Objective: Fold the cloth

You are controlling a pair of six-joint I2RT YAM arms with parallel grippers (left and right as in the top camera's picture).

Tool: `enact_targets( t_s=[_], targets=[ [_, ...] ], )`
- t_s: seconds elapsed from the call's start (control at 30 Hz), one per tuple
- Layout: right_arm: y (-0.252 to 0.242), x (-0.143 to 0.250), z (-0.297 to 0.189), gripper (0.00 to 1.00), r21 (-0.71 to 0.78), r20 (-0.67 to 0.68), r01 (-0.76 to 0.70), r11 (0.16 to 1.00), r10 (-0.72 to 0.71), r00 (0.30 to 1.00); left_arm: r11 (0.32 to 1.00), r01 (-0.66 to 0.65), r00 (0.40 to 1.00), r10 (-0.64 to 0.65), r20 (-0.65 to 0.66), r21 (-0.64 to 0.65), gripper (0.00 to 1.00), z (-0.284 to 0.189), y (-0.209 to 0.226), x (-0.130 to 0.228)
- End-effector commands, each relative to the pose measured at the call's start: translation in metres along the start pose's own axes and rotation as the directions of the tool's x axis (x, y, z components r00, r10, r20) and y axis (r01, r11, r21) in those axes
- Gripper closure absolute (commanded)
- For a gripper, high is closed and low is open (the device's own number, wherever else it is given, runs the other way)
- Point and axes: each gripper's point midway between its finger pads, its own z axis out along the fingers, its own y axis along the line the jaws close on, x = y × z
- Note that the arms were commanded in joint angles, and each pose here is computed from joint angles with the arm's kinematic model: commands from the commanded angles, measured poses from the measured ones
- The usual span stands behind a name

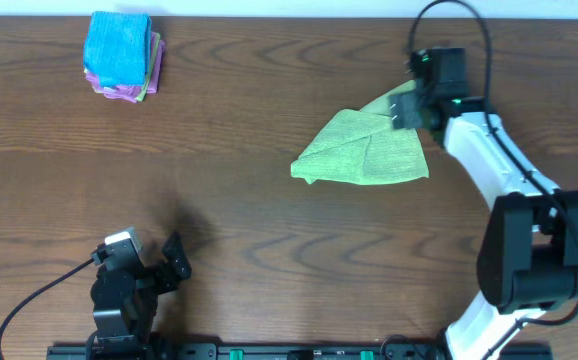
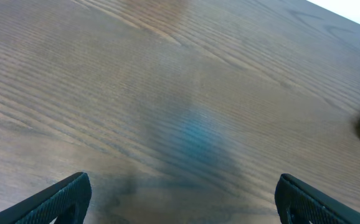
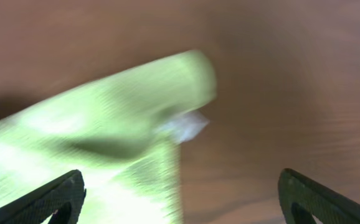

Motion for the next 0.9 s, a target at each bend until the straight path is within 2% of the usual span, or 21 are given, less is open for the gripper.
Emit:
enact_targets(
  t_s=[0.0, 0.03, 0.07, 0.13, 0.2, 0.3, 0.43, 0.47, 0.5, 0.53, 0.57, 0.63, 0.8, 0.87],
  targets=[
    [0.062, -0.013, -0.036, 0.4, -0.233, 0.049, 0.045, 0.971, -0.034, 0.998, 1.0, 0.001, 1.0, -0.001, 0.005, -0.006, 0.05, 0.001, 0.001, 0.0],
    [0.075, -0.011, -0.042, 0.96, -0.285, 0.046, 0.061, 0.957, -0.05, 0.998, 1.0, 0.001, 1.0, -0.001, 0.004, -0.006, 0.05, 0.001, 0.001, 0.0],
    [0.096, -0.007, -0.052, 0.99, -0.342, 0.04, 0.088, 0.936, -0.079, 0.996, 1.0, 0.001, 1.0, -0.001, 0.004, -0.006, 0.05, 0.001, 0.001, 0.0],
    [0.112, -0.005, -0.056, 0.99, -0.345, 0.044, 0.124, 0.93, -0.116, 0.992, 1.0, 0.001, 1.0, -0.001, 0.005, -0.006, 0.05, 0.001, 0.001, 0.0],
    [0.112, -0.01, -0.052, 0.99, -0.277, 0.064, 0.147, 0.95, -0.134, 0.989, 1.0, 0.001, 1.0, -0.001, 0.005, -0.006, 0.05, 0.001, 0.001, 0.0],
    [0.109, -0.021, -0.05, 0.99, -0.218, 0.1, 0.147, 0.965, -0.128, 0.987, 1.0, 0.001, 1.0, -0.001, 0.004, -0.006, 0.05, 0.001, 0.001, 0.0],
    [0.109, -0.025, -0.034, 0.99, -0.212, 0.112, 0.141, 0.967, -0.119, 0.987, 1.0, 0.001, 1.0, -0.001, 0.004, -0.006, 0.04, 0.001, 0.001, 0.0],
    [0.111, -0.023, -0.026, 0.93, -0.213, 0.108, 0.141, 0.967, -0.12, 0.987, 1.0, 0.001, 1.0, -0.001, 0.004, -0.006, 0.05, 0.001, 0.001, 0.0],
    [0.113, -0.023, -0.021, 0.69, -0.216, 0.107, 0.142, 0.966, -0.121, 0.987, 1.0, 0.001, 1.0, -0.001, 0.004, -0.006, 0.04, 0.001, 0.001, 0.0],
    [0.115, -0.023, -0.017, 0.6, -0.217, 0.11, 0.143, 0.966, -0.122, 0.987, 1.0, 0.001, 1.0, -0.001, 0.005, -0.006, 0.05, 0.001, 0.001, 0.0],
    [0.116, -0.023, -0.013, 0.59, -0.216, 0.112, 0.151, 0.964, -0.129, 0.985, 1.0, 0.001, 1.0, -0.001, 0.004, -0.006, 0.04, 0.001, 0.001, 0.0],
    [0.118, -0.023, -0.002, 0.48, -0.214, 0.117, 0.156, 0.964, -0.134, 0.984, 1.0, 0.001, 1.0, -0.001, 0.004, -0.006, 0.05, 0.001, 0.001, 0.0],
    [0.114, -0.014, 0.028, 0.48, -0.205, 0.095, 0.147, 0.968, -0.13, 0.987, 1.0, 0.001, 1.0, -0.001, 0.005, -0.006, 0.05, 0.001, 0.001, 0.0],
    [0.11, -0.013, 0.035, 0.53, -0.2, 0.091, 0.139, 0.97, -0.123, 0.988, 1.0, 0.001, 1.0, -0.001, 0.004, -0.006, 0.05, 0.001, 0.001, 0.0]
  ],
)
